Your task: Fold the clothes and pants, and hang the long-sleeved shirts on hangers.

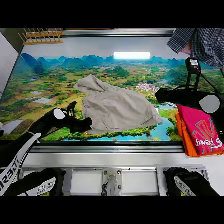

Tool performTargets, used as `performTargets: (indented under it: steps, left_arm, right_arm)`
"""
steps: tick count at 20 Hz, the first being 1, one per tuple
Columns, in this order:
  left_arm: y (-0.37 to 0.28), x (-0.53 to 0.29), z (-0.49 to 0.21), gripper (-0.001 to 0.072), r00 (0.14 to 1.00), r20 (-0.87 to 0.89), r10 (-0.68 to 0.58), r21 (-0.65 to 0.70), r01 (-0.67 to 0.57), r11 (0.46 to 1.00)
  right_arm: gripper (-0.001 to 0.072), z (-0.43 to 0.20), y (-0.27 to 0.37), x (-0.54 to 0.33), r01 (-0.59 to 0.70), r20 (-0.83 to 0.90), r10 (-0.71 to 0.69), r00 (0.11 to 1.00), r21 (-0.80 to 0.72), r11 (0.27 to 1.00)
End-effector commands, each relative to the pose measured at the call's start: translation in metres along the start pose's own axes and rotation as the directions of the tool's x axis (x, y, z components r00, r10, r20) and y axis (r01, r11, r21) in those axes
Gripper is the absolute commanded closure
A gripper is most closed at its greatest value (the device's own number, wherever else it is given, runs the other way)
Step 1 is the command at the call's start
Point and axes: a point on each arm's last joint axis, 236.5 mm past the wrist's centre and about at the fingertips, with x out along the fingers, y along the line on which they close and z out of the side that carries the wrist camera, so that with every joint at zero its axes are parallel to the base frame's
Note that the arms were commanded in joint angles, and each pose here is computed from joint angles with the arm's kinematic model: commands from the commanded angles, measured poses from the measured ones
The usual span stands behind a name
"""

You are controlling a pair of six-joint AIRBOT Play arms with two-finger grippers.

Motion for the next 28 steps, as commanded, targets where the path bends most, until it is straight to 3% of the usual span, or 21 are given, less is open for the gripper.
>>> performTargets:
  steps: [1, 3, 6, 9, 11, 16, 21, 28]
  left_arm:
    - [-0.005, -0.042, 0.038, 0.0703, 0.987, 0.15, -0.056, -0.005, 0.057, 0.998]
    - [0.001, -0.074, 0.054, 0.0703, 0.972, 0.221, -0.076, -0.003, 0.079, 0.997]
    - [0.02, -0.1, 0.053, 0.0702, 0.967, 0.247, -0.057, 0.004, 0.057, 0.998]
    - [0.05, -0.098, 0.038, 0.0703, 0.977, 0.204, 0.057, 0.029, -0.065, 0.997]
    - [0.06, -0.087, 0.026, 0.0703, 0.983, 0.17, 0.075, 0.014, -0.079, 0.997]
    - [0.061, -0.071, 0.01, 0.0702, 0.988, 0.129, 0.079, 0.025, -0.083, 0.996]
    - [0.052, -0.066, 0.006, 0.0702, 0.99, 0.12, 0.077, 0.068, -0.085, 0.994]
    - [0.05, -0.065, 0.008, 0.0703, 0.989, 0.131, 0.075, 0.076, -0.086, 0.993]
  right_arm:
    - [0.0104, -0.027, -0.017, 0.0, 0.04, -0.107, -0.041, 0.993, -0.017, 0.999]
    - [0.0103, -0.062, -0.038, 0.003, 0.075, -0.225, -0.063, 0.972, 0.045, 0.996]
    - [0.0103, -0.111, -0.07, 0.013, 0.173, -0.335, -0.069, 0.94, 0.29, 0.941]
    - [0.0103, -0.167, -0.072, 0.027, 0.221, -0.426, 0.017, 0.905, 0.502, 0.836]
    - [0.0103, -0.197, -0.048, 0.037, 0.189, -0.448, 0.141, 0.883, 0.613, 0.767]
    - [0.0104, -0.202, -0.012, 0.062, 0.092, -0.279, 0.319, 0.906, 0.865, 0.493]
    - [0.0103, -0.191, -0.007, 0.068, 0.088, -0.188, 0.342, 0.921, 0.954, 0.288]
    - [0.0104, -0.199, -0.007, 0.081, 0.145, -0.209, 0.349, 0.914, 0.969, 0.199]
